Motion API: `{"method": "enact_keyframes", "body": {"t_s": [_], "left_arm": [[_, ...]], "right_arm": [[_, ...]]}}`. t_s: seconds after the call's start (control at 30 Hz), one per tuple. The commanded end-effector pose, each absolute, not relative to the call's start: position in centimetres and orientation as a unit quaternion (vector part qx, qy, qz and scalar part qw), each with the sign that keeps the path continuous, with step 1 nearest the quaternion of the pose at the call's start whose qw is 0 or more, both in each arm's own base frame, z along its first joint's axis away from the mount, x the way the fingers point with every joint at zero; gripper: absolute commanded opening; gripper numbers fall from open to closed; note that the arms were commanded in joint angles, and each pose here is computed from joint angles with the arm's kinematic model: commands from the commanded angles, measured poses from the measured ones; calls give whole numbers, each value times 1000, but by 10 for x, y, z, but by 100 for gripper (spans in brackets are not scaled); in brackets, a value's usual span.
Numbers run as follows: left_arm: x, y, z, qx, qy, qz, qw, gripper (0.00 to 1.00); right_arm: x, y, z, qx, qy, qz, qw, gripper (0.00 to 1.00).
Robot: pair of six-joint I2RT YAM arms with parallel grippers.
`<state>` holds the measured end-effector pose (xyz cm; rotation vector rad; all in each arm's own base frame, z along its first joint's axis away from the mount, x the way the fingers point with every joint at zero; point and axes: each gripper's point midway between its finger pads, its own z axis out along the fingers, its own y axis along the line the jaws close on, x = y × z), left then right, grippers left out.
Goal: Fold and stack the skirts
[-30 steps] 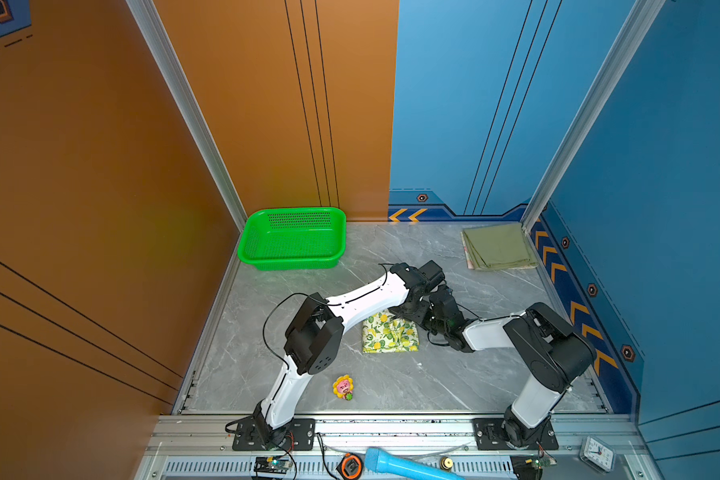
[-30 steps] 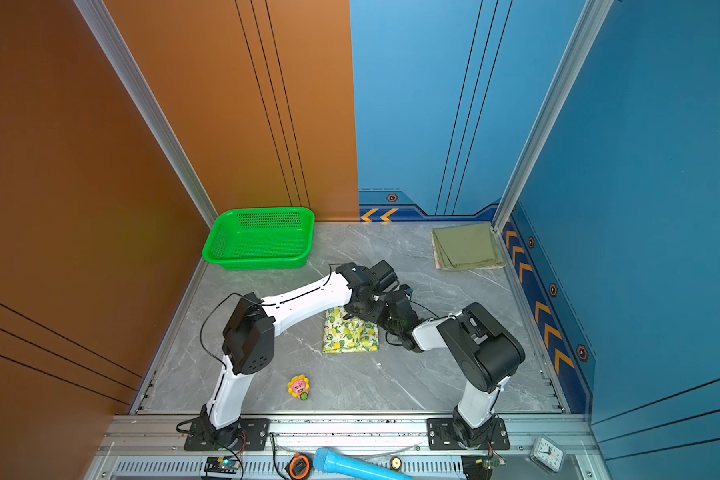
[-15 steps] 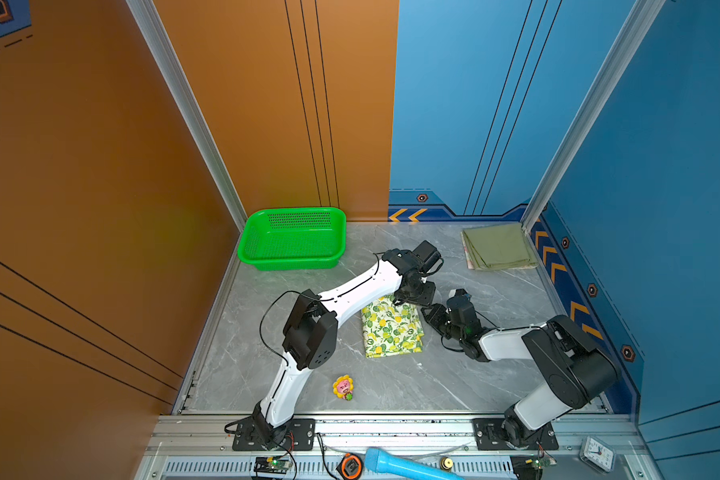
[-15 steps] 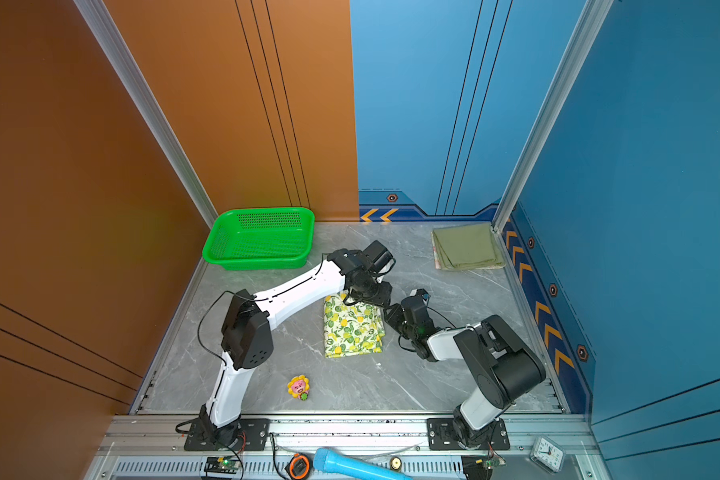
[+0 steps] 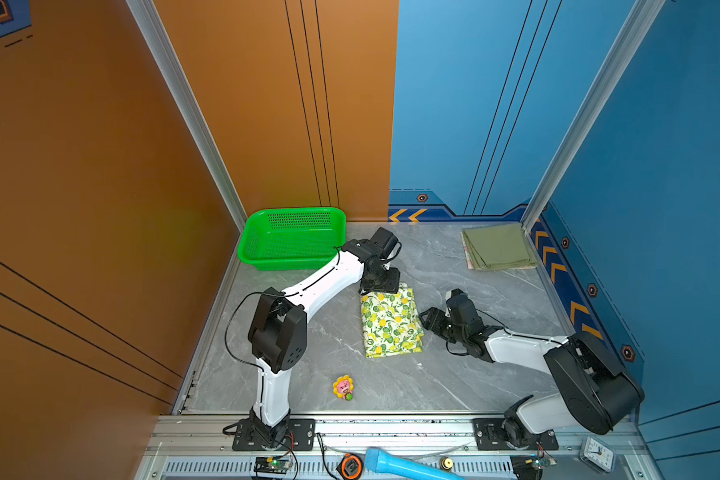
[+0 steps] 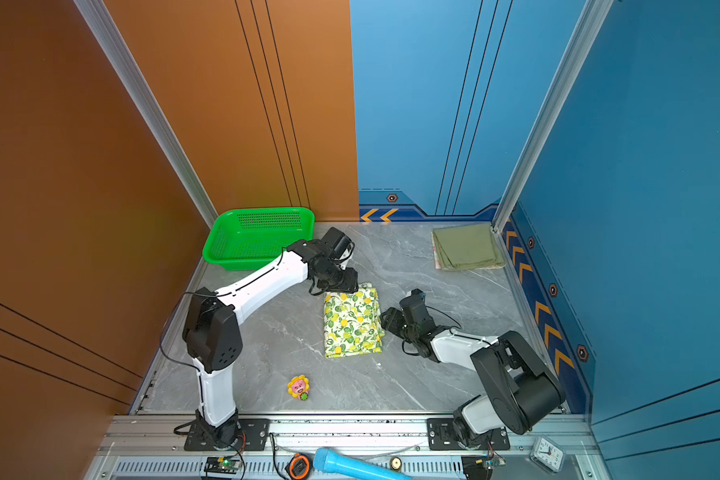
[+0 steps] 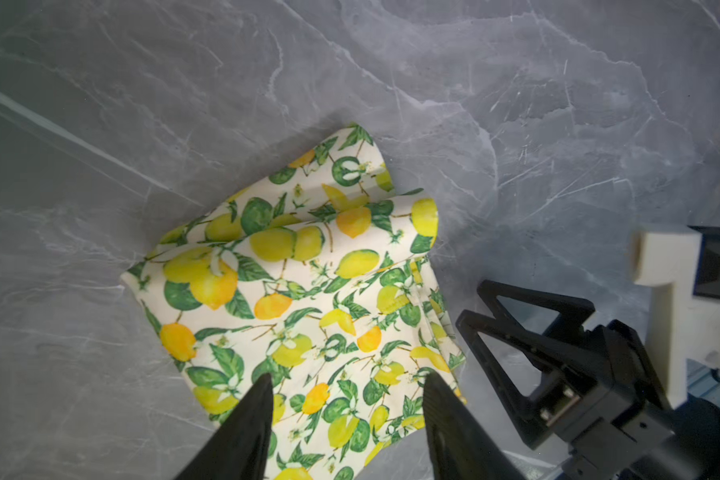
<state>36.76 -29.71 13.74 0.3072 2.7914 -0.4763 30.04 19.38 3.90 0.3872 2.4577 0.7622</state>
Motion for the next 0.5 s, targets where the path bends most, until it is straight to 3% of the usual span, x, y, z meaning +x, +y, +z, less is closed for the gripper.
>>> {"method": "enact_keyframes", "body": {"t_s": [0.0, 0.27, 0.47], "left_arm": [[365, -310, 123, 134, 965, -178, 139, 59], [381, -334, 81, 150, 965, -179, 118, 60], [399, -332, 53, 122, 972, -174, 99, 61]], "right_arm": [[282, 195, 25, 105, 937, 237, 235, 70], [269, 205, 8, 72, 955, 187, 217, 65], [249, 206, -8, 57, 966, 147, 204, 32]]}}
